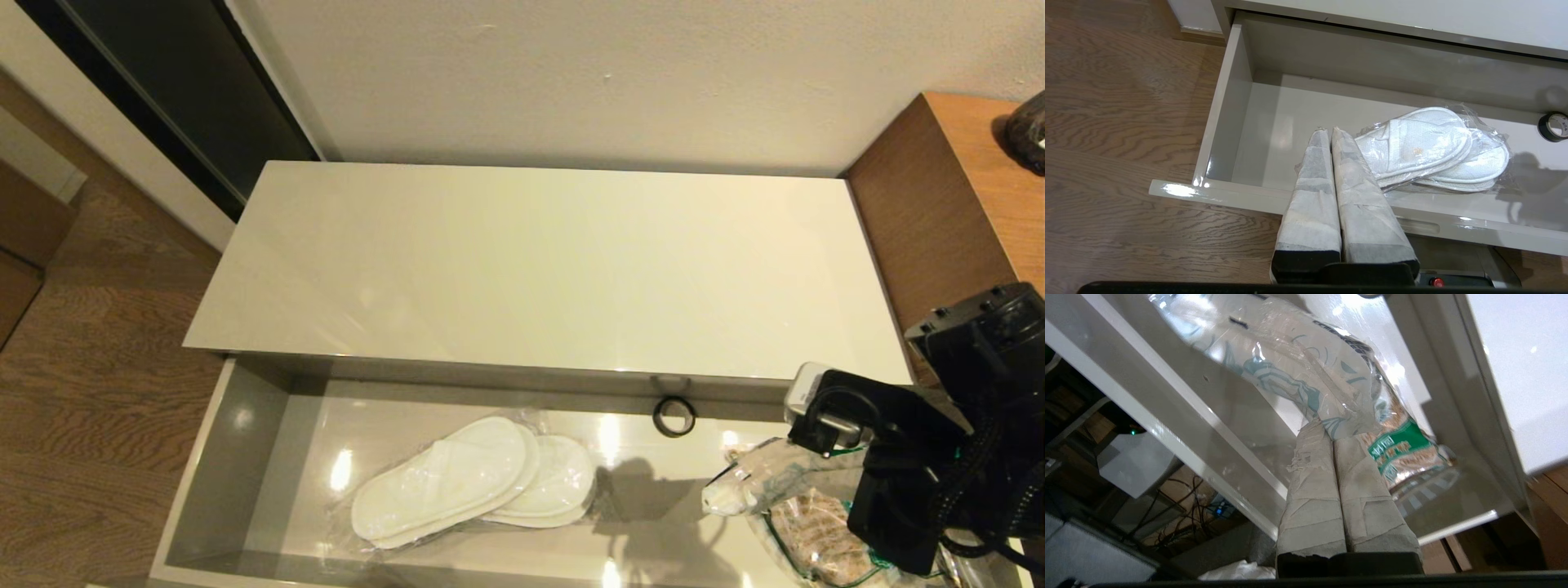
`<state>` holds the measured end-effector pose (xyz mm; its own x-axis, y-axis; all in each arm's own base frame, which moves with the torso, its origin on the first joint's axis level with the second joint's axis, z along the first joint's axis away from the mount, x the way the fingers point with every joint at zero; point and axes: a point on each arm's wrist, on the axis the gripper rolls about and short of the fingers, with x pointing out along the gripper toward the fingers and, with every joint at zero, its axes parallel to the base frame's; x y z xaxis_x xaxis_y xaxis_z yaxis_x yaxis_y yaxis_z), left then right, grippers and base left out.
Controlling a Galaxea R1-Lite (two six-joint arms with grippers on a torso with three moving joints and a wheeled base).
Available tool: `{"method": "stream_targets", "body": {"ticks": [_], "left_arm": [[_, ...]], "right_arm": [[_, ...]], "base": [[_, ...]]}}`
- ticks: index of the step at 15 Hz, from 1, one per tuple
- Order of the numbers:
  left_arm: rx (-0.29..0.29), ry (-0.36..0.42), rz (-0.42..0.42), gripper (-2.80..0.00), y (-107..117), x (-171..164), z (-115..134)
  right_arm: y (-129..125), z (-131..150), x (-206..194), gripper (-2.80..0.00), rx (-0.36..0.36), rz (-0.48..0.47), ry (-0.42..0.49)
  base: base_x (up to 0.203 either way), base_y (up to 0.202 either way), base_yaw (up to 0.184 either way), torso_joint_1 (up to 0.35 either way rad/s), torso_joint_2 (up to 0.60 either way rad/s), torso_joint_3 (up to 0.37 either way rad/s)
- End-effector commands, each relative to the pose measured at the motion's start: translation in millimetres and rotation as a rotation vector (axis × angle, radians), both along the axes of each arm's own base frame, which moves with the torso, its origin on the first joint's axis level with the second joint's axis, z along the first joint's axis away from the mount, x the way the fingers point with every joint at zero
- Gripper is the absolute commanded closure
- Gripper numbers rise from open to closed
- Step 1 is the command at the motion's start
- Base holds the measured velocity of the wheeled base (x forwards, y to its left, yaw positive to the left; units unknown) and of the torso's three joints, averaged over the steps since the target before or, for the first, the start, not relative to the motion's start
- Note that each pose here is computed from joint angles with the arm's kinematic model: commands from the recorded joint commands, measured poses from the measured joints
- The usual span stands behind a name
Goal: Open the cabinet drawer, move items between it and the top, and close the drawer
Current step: Place the tissue on the table
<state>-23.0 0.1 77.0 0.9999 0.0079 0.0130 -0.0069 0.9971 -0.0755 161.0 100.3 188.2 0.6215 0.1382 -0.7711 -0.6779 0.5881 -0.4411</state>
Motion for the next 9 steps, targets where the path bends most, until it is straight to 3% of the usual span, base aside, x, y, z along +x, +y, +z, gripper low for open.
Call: {"method": "stream_targets", "body": {"ticks": [1,9], "left_arm": [[-0.001,0.001,0.0,0.0,0.0,0.1,0.1],[-0.001,0.001,0.0,0.0,0.0,0.1,0.1]], "right_arm": [[-3.7,11.6,-5.6,0.0,0.01,0.001,-0.024],[-12.9,48.3,-18.2,0.0,0.019,-0.015,-0.068]], "base": [[0.0,0.0,0.0,0.0,0.0,0.0],[0.0,0.0,0.0,0.0,0.0,0.0]]}}
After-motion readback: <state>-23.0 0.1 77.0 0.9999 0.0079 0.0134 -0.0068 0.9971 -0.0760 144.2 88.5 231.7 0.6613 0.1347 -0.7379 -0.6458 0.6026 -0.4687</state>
